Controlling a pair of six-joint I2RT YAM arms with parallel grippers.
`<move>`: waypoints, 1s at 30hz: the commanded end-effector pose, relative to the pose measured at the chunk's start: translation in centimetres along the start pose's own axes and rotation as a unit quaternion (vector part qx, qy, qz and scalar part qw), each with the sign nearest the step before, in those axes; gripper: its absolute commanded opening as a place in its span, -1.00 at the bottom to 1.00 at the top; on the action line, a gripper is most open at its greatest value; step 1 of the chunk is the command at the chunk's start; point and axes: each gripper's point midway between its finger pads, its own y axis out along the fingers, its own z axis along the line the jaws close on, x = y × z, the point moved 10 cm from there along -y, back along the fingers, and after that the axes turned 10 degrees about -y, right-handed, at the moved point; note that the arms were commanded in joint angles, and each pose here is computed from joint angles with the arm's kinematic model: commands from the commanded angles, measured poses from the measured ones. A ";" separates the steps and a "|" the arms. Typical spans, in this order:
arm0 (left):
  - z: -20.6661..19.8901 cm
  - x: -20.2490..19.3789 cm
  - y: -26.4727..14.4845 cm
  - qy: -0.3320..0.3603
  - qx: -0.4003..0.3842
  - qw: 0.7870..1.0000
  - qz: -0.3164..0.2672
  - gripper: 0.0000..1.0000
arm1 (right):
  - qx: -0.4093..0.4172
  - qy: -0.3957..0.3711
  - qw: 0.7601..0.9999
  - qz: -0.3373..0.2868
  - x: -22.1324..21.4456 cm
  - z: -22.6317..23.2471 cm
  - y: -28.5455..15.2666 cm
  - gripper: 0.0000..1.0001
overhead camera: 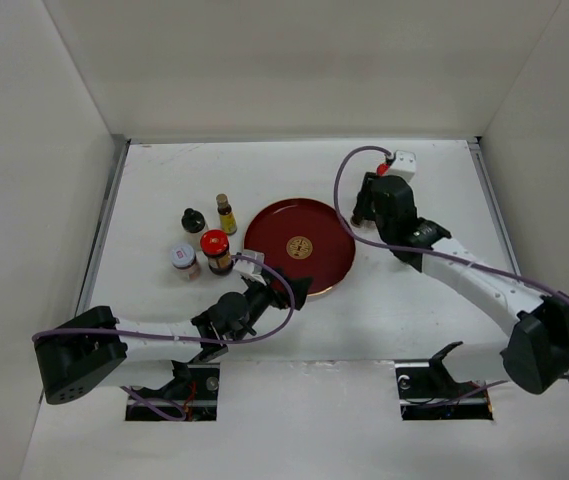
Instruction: Organize the condiment bottles
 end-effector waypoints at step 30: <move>-0.8 0.5 0.1 -0.029 -0.023 0.999 -0.018 1.00 | 0.079 -0.035 0.996 0.013 -1.3 12.3 10.6 0.48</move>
